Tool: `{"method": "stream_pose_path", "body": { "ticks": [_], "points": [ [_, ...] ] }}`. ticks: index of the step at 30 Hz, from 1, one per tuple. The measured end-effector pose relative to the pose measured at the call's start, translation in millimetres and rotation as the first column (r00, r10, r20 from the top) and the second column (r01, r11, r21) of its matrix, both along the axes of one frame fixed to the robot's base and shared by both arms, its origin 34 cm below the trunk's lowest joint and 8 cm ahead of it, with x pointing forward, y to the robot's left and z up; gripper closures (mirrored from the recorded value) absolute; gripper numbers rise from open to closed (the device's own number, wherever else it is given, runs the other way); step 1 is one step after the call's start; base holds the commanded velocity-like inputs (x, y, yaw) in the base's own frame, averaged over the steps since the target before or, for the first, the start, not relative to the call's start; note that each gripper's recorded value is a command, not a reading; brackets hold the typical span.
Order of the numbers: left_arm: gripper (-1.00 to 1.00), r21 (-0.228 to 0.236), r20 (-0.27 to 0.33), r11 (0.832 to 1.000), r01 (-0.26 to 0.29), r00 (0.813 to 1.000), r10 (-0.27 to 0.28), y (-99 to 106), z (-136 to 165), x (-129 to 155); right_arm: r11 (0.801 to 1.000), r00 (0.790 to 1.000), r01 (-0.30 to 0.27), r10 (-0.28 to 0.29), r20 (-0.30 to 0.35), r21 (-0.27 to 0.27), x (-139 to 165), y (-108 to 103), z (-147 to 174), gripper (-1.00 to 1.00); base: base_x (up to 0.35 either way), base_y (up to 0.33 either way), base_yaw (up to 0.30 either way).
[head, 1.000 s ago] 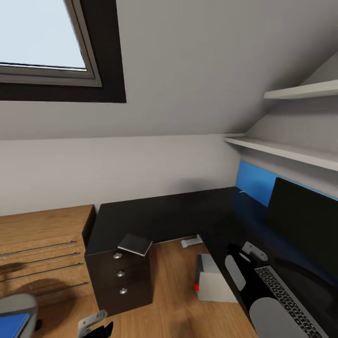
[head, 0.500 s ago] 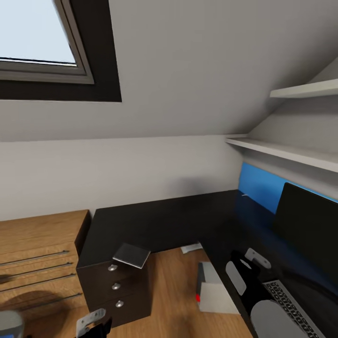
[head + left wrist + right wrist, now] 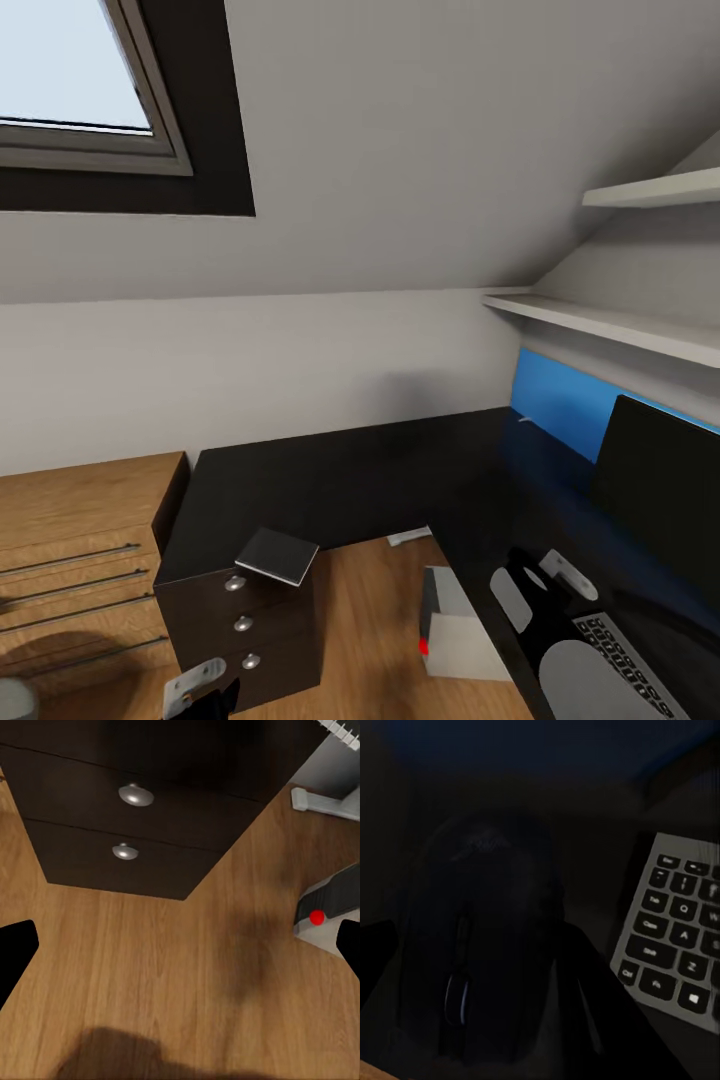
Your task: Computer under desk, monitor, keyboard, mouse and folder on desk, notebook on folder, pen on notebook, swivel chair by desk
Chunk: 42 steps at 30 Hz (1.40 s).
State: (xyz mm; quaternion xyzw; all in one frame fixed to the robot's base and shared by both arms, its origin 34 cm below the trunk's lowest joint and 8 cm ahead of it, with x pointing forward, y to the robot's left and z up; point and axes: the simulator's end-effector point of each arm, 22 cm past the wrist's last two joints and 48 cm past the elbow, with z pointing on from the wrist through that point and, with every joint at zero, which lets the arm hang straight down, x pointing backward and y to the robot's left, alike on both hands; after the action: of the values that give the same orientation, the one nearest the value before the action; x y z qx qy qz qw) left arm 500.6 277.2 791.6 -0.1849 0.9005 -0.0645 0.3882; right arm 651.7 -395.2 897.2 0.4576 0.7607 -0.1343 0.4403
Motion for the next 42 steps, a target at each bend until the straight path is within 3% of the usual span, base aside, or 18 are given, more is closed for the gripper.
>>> {"method": "stream_pose_path", "body": {
  "ticks": [5,16,33,38,39,42],
  "points": [
    [-1.0,-0.001,-0.001,1.0,0.001,1.0,-0.001,-0.4,-0.3,-0.2,0.999,0.998,0.049,-0.049,0.04,0.003,-2.2,-7.2,3.8,1.0,0.0,0.0,0.0],
    [-1.0,0.001,-0.024,1.0,0.002,1.0,-0.002,-0.2,-8.8,-7.2,0.994,0.993,0.113,-0.113,0.031,0.003,-13.0,-17.5,2.8,1.0,0.134,0.0,0.0],
    [-1.0,-0.001,-0.031,1.0,0.0,1.0,0.0,-1.2,-11.9,-9.4,0.993,0.992,0.119,-0.119,0.036,0.001,-13.1,-19.7,3.9,1.0,0.06,0.0,0.0],
    [-1.0,0.005,-0.124,1.0,0.002,0.992,-0.002,0.3,-45.3,-39.4,0.992,0.991,0.128,-0.127,0.036,-0.011,-14.7,-30.3,5.6,1.0,0.005,0.0,0.0],
    [-1.0,0.011,-0.173,1.0,0.0,0.985,0.002,3.8,-61.9,-56.7,0.991,0.991,0.132,-0.132,0.036,-0.017,-15.7,-36.0,6.5,1.0,0.0,0.0,0.0],
    [-1.0,0.02,-0.247,1.0,-0.006,0.969,0.011,9.2,-85.9,-85.1,0.991,0.99,0.136,-0.135,0.038,-0.021,-16.3,-40.5,7.4,1.0,0.0,0.0,0.0]
  ]
}}
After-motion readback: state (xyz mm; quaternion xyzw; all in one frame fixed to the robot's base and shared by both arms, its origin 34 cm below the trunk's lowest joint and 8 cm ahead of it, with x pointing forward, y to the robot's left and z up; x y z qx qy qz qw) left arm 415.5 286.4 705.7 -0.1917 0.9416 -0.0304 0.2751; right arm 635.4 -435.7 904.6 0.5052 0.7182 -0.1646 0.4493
